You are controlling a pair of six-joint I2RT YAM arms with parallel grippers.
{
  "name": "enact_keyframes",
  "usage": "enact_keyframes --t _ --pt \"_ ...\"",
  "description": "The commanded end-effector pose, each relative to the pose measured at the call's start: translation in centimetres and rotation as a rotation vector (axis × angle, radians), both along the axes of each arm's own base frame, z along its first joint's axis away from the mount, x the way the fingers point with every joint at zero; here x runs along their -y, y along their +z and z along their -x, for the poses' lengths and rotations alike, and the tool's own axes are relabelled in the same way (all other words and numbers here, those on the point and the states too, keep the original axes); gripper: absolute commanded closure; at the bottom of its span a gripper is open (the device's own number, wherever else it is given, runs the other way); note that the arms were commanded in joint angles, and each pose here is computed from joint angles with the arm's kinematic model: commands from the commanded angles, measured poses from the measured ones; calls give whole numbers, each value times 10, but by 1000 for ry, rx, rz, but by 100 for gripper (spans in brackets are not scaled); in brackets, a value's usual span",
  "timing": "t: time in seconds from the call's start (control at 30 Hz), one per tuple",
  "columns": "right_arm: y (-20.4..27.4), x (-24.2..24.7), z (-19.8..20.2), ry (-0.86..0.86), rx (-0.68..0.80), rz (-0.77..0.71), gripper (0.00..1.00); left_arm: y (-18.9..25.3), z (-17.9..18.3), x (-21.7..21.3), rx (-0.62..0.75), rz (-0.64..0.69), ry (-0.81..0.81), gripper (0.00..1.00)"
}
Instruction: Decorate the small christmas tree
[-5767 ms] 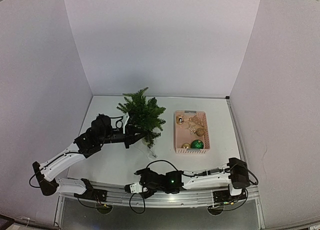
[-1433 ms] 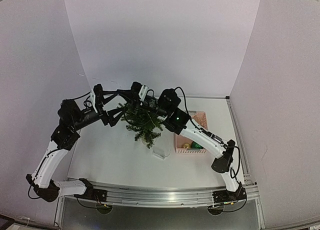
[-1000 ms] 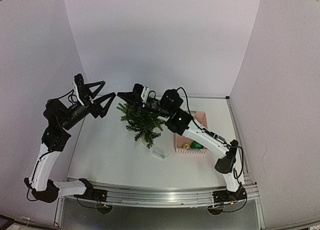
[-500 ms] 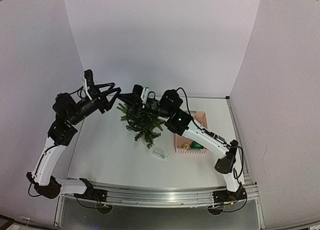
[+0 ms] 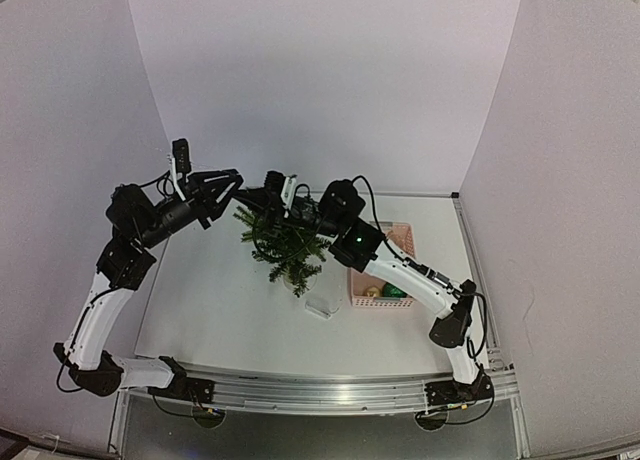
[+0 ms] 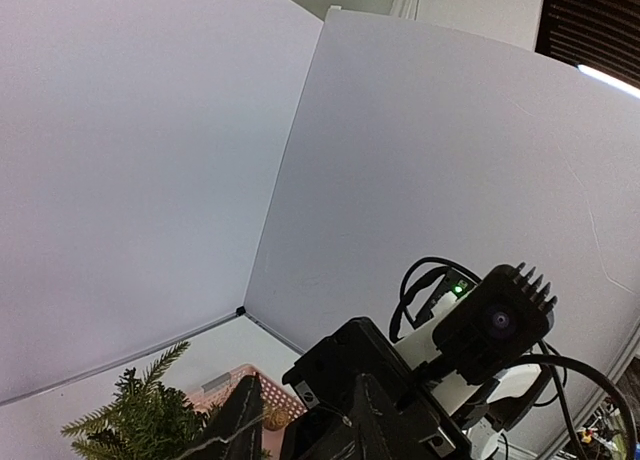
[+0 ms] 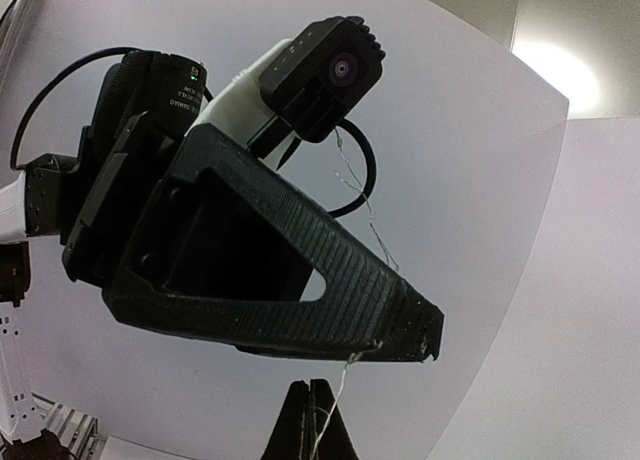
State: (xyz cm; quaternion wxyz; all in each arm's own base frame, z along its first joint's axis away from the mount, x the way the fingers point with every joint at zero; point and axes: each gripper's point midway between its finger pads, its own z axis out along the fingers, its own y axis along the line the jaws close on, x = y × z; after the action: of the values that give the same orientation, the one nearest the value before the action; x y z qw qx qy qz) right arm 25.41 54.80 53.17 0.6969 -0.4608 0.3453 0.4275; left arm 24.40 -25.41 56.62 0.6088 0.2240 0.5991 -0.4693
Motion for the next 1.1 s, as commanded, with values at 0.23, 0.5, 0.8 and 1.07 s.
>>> enact_keyframes --t 0.23,0.5,0.8,1.07 --pt "21 12 14 19 35 -45 100 26 10 -9 90 25 9 100" --pt "17 23 7 -44 -16 -36 51 56 -7 -46 339 -76 324 100" --pt "11 35 15 -77 -63 -19 32 87 -6 -89 531 -209 604 100" --pt "0 49 13 -131 -109 0 25 109 2 -129 599 -254 815 100"
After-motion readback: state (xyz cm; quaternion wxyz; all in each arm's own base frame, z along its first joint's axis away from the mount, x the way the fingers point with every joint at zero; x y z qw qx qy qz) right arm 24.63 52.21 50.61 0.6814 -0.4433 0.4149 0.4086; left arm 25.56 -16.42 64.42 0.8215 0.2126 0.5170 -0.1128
